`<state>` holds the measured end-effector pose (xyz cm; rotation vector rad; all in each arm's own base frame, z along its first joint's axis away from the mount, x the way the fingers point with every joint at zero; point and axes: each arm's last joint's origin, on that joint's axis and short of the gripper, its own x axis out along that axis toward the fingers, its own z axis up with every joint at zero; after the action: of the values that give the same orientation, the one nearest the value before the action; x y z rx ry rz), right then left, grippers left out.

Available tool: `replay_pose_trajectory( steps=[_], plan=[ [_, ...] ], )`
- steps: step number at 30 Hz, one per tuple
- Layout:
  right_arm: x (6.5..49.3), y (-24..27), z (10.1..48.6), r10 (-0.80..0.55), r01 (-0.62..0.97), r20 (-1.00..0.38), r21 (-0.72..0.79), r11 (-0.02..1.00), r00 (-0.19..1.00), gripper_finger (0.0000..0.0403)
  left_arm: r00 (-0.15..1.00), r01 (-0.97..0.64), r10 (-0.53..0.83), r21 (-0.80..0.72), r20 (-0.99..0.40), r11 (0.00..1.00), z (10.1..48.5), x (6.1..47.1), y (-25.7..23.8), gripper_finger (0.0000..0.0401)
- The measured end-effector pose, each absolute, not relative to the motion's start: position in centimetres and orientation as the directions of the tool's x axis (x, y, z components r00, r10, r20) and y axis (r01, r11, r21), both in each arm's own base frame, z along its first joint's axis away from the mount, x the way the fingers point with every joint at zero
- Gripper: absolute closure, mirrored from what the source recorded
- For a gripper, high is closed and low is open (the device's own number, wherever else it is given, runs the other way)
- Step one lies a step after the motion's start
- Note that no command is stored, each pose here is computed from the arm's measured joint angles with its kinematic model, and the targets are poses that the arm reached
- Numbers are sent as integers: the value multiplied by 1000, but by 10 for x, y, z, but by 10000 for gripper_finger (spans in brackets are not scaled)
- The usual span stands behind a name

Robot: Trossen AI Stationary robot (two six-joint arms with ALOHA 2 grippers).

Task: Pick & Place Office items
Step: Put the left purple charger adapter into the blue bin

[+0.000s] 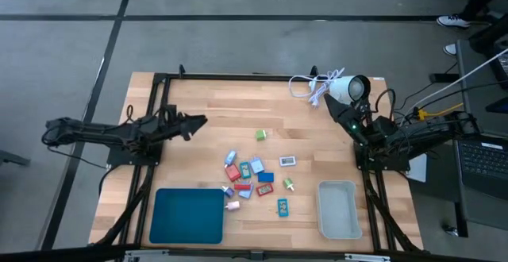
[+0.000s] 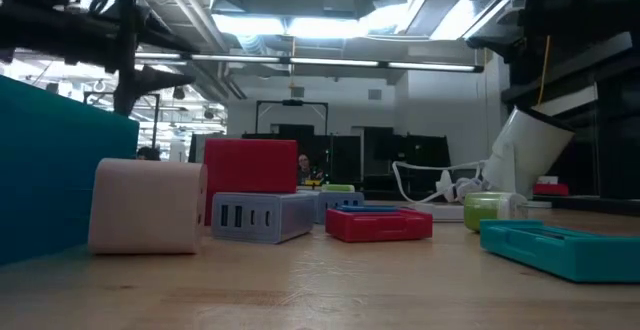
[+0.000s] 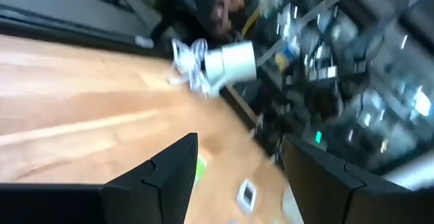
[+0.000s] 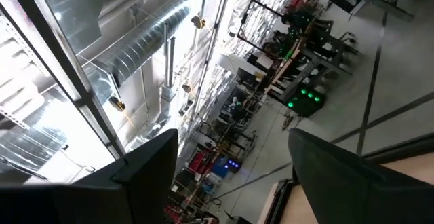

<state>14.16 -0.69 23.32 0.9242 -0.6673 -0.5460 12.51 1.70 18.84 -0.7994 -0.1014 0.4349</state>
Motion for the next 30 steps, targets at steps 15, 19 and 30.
replay_pose_trajectory(
  steps=[15, 19, 30],
  plan=[
    [142, -7, 233, -681, 132, 282, 863, 488, 675, 119, 727, -605, 332, -331, -601, 724, 264, 185, 16, 125],
    [141, -7, 233, -699, 165, 274, 855, 491, 660, 119, 661, -619, 312, -260, -683, 741, 259, 221, 11, 124],
    [144, -4, 233, -597, 133, 310, 803, 581, 740, 119, 402, -745, 269, -142, -875, 652, 245, 293, 7, 118]
  ],
)
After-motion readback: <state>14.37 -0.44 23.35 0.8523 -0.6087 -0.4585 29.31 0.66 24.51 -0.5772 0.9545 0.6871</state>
